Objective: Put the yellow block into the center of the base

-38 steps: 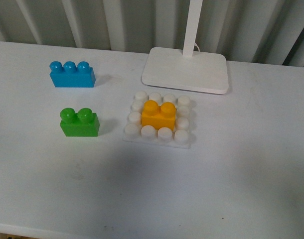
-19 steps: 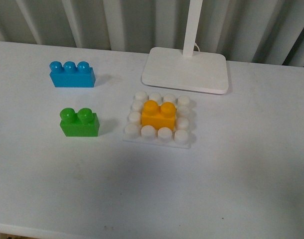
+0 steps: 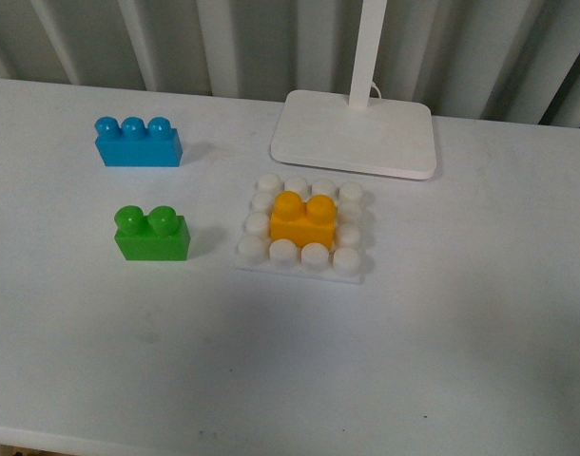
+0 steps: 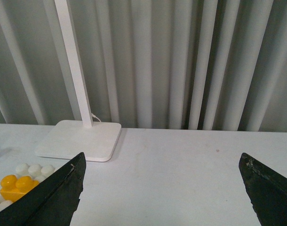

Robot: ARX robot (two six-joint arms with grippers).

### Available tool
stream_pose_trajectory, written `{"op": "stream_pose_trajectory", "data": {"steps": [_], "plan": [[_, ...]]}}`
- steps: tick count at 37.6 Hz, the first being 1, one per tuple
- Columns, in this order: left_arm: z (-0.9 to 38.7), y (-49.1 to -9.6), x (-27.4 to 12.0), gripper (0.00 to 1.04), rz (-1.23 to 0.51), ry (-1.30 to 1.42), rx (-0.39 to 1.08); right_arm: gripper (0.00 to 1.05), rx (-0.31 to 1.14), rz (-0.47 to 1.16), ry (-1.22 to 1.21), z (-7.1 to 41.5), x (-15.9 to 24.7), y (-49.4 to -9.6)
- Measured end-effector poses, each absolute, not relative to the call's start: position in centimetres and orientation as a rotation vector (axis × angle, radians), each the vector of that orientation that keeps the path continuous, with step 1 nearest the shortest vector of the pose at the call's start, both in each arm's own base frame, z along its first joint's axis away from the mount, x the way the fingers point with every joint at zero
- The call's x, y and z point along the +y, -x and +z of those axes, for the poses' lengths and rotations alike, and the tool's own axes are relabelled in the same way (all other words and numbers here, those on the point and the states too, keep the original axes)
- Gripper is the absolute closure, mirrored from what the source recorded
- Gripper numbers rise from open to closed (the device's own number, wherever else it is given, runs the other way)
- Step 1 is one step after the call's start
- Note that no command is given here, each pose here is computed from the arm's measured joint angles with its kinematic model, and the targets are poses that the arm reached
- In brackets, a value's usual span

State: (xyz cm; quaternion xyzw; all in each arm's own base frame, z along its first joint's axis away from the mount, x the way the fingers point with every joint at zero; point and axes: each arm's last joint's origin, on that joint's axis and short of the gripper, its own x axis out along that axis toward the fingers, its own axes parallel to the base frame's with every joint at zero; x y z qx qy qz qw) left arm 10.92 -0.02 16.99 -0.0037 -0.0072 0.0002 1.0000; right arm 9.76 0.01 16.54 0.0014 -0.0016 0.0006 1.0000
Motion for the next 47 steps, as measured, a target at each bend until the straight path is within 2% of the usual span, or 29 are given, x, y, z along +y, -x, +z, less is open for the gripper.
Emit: {"op": "stream_pose_trajectory", "data": {"steps": [5,15,16,18,21,29,34,47], "plan": [[16.5,-10.1,0.0,1.01,-0.002,0.007,0.021,0.09,-0.003,0.001,-0.003,16.5,0.0,-9.8],[16.7,-9.7,0.0,1.0,-0.002,0.008,-0.007,0.09,-0.003,0.001,-0.003,16.5,0.0,-9.8],[16.7,-9.7,0.0,0.97,-0.002,0.007,-0.007,0.09,-0.003,0.001,-0.003,16.5,0.0,-9.8],[16.7,-9.7,0.0,0.83,-0.002,0.007,-0.007,0.09,-0.003,0.001,-0.003,16.5,0.0,-9.8],[16.7,-9.7,0.0,0.67,-0.002,0.007,-0.007,0.09,-0.003,0.001,-0.003,16.5,0.0,-9.8],[16.7,-9.7,0.0,0.35,-0.002,0.007,-0.007,0.09,-0.003,0.001,-0.003,16.5,0.0,-9.8],[16.7,-9.7,0.0,0.06,-0.002,0.007,-0.007,0.09,-0.003,0.001,-0.003,16.5,0.0,-9.8],[16.7,-9.7,0.0,0.06,-0.002,0.005,-0.007,0.09,-0.003,0.001,-0.003,16.5,0.0,-9.8]]}}
